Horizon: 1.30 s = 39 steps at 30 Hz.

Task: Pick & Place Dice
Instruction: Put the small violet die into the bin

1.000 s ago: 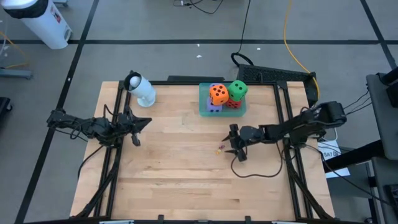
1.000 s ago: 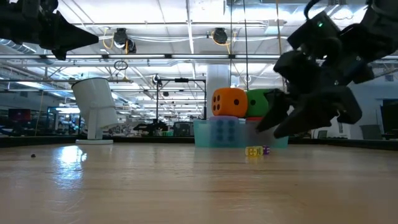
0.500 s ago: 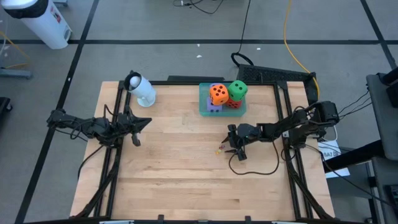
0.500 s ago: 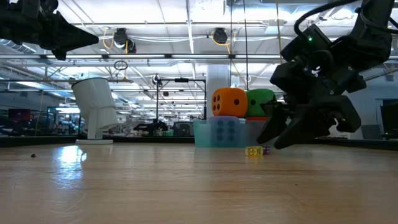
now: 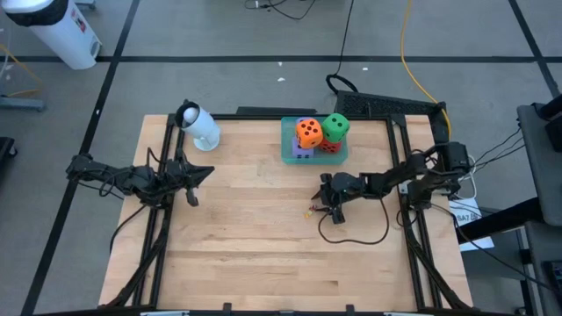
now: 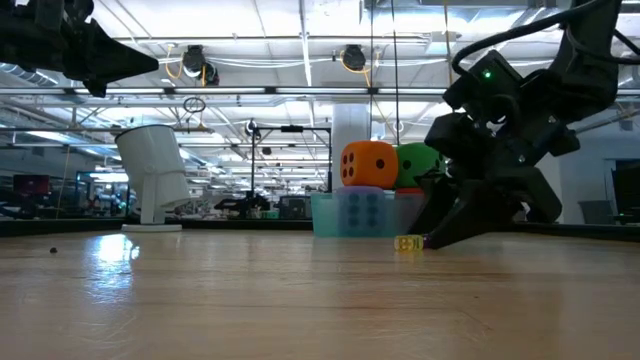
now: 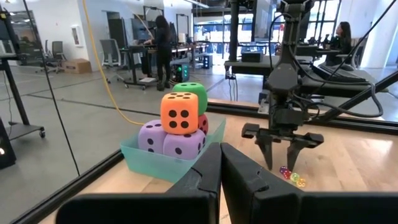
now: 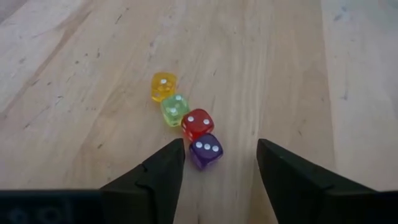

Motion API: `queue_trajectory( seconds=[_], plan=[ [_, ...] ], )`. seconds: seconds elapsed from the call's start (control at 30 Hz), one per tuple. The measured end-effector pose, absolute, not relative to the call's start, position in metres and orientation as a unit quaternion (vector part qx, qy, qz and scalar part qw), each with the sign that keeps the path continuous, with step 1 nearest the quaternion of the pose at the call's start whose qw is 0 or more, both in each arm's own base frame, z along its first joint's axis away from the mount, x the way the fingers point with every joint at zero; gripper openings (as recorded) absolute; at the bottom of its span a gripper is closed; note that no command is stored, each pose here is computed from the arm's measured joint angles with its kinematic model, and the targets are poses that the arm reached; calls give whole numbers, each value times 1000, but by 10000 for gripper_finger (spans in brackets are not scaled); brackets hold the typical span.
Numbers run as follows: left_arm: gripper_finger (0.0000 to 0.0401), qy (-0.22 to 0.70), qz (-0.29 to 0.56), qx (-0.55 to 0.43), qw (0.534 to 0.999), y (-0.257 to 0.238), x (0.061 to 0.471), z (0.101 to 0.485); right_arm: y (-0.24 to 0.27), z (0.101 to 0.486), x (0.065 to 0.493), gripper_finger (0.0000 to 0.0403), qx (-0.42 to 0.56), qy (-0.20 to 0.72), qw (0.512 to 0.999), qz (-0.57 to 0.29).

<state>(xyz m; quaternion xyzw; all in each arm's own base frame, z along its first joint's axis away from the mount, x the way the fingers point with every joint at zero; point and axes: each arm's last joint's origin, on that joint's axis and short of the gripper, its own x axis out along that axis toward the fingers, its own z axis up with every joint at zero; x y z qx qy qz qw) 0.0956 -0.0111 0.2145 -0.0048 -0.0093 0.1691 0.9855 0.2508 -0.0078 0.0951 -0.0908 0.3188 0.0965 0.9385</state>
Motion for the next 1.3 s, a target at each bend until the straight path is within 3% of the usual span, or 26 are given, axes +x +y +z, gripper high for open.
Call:
queue_trajectory(
  seconds=[0.83, 1.3],
  plan=[
    [19, -10, 167, -6, 986, -11, 96, 215, -14, 94, 252, 58, -58, 307, 944, 110],
    [19, -10, 167, -7, 986, -11, 96, 215, -17, 94, 251, 53, -53, 313, 943, 103]
  ],
)
